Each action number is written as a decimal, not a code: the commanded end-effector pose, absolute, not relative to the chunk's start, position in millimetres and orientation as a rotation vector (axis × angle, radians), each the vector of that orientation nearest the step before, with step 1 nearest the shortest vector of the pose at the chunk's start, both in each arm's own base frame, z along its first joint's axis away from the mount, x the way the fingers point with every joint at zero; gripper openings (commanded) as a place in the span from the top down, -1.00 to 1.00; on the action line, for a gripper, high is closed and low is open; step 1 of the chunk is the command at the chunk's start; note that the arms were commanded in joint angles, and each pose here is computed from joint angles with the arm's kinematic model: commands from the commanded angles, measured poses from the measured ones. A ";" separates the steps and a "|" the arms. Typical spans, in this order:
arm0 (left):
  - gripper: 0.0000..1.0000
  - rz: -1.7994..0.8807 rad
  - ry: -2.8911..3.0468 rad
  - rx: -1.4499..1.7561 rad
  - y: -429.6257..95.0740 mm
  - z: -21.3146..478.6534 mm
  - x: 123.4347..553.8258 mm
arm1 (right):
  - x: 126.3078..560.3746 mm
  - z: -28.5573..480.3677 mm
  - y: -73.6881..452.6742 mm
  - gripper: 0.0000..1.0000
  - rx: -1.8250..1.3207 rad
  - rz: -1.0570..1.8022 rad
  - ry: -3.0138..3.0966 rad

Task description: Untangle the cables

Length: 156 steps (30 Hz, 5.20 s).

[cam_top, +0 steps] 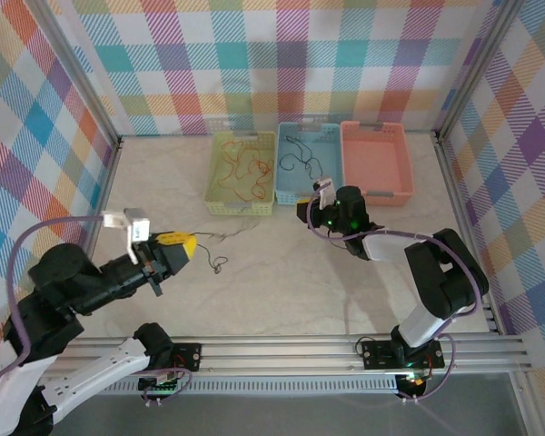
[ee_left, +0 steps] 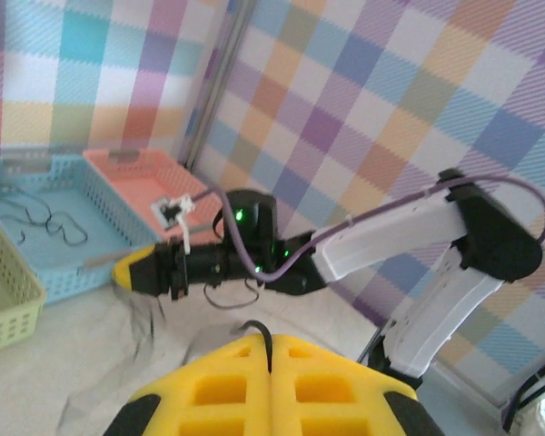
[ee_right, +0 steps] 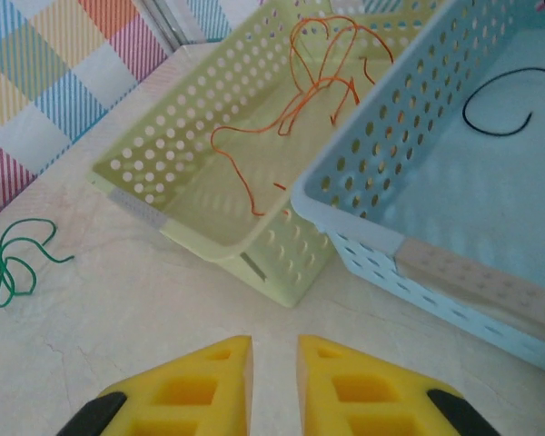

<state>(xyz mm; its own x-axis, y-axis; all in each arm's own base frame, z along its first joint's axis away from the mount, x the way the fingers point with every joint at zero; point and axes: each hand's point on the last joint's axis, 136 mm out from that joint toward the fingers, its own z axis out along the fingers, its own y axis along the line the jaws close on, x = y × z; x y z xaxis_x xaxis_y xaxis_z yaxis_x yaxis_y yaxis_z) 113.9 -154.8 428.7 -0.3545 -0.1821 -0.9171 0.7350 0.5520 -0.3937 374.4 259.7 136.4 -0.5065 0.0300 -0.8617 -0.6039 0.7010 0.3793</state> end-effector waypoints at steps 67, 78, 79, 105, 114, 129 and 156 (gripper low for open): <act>1.00 -0.909 1.934 0.368 -208.7 373.9 188.4 | 141.5 288.6 397.3 0.49 -1.417 1.176 1.133; 1.00 -0.698 1.937 0.228 -170.8 364.5 202.7 | 152.7 295.3 365.6 1.00 -1.338 1.028 1.286; 1.00 -0.687 1.938 0.226 -169.5 362.8 203.3 | 153.6 297.0 363.1 1.00 -1.328 1.018 1.294; -0.58 -0.561 2.012 0.174 -135.7 316.6 191.9 | 348.8 436.6 259.6 1.00 -0.491 0.581 1.433; -0.60 -0.481 2.117 0.048 -120.6 279.7 194.0 | 475.4 411.5 236.7 1.00 -0.246 0.486 1.581; -0.62 -0.179 2.190 -0.251 -64.5 238.1 195.3 | 552.4 245.9 239.1 -0.10 -0.152 0.477 1.974; -0.54 -0.037 2.401 -0.960 -3.6 100.9 326.6 | 335.1 212.6 278.7 -0.14 -0.539 0.795 1.817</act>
<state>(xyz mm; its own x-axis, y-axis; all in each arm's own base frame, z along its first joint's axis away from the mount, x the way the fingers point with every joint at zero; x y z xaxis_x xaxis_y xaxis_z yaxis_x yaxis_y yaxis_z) 306.9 -14.9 91.2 -0.6203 -0.6598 -0.4241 -0.6252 0.7424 -0.2406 347.0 271.0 215.2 -0.4082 0.0305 -0.9124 -0.6172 0.7272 0.3004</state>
